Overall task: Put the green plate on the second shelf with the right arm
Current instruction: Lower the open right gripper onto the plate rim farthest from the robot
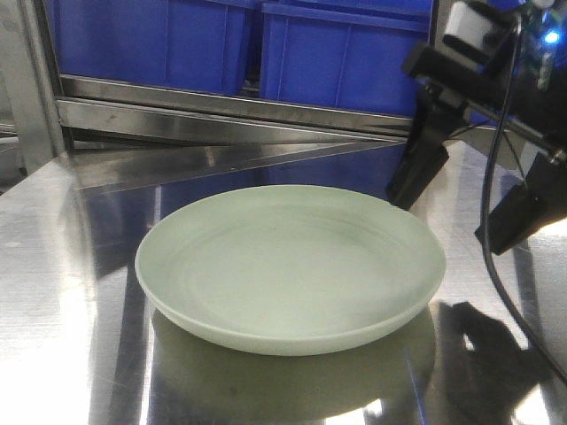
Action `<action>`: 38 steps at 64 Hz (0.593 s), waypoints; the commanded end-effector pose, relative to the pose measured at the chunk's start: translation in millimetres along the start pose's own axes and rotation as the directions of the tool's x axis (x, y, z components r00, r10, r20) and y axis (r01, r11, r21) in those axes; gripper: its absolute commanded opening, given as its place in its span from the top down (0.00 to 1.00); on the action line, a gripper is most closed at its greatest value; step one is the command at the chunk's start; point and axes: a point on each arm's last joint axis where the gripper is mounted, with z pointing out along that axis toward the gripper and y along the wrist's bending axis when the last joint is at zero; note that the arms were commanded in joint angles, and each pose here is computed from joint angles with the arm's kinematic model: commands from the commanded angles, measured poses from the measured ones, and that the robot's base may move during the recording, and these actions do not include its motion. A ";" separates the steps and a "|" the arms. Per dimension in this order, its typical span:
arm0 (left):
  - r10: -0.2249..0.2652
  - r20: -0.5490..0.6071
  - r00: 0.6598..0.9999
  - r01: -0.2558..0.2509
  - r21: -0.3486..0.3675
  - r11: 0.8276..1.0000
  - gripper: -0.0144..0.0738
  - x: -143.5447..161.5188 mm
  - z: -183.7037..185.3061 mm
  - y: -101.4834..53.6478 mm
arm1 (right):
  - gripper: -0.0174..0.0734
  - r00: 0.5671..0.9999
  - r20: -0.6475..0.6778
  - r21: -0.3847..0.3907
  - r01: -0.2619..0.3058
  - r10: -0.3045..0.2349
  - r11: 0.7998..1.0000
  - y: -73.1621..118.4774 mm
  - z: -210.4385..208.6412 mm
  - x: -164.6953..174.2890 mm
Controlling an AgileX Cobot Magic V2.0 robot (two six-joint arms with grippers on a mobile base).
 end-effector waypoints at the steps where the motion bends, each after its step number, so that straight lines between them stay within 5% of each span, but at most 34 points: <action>1: -0.008 0.061 0.998 0.008 -0.002 1.000 0.69 4.9 -0.7 0.2 | 0.14 0.997 0.072 -0.037 0.011 -0.009 0.999 8.5 -9.0 -9.1; 38: -0.008 0.061 0.998 0.008 -0.002 1.000 0.69 4.9 -0.7 0.2 | 0.18 1.000 0.001 -0.009 -0.025 0.025 1.000 -1.6 14.2 -13.1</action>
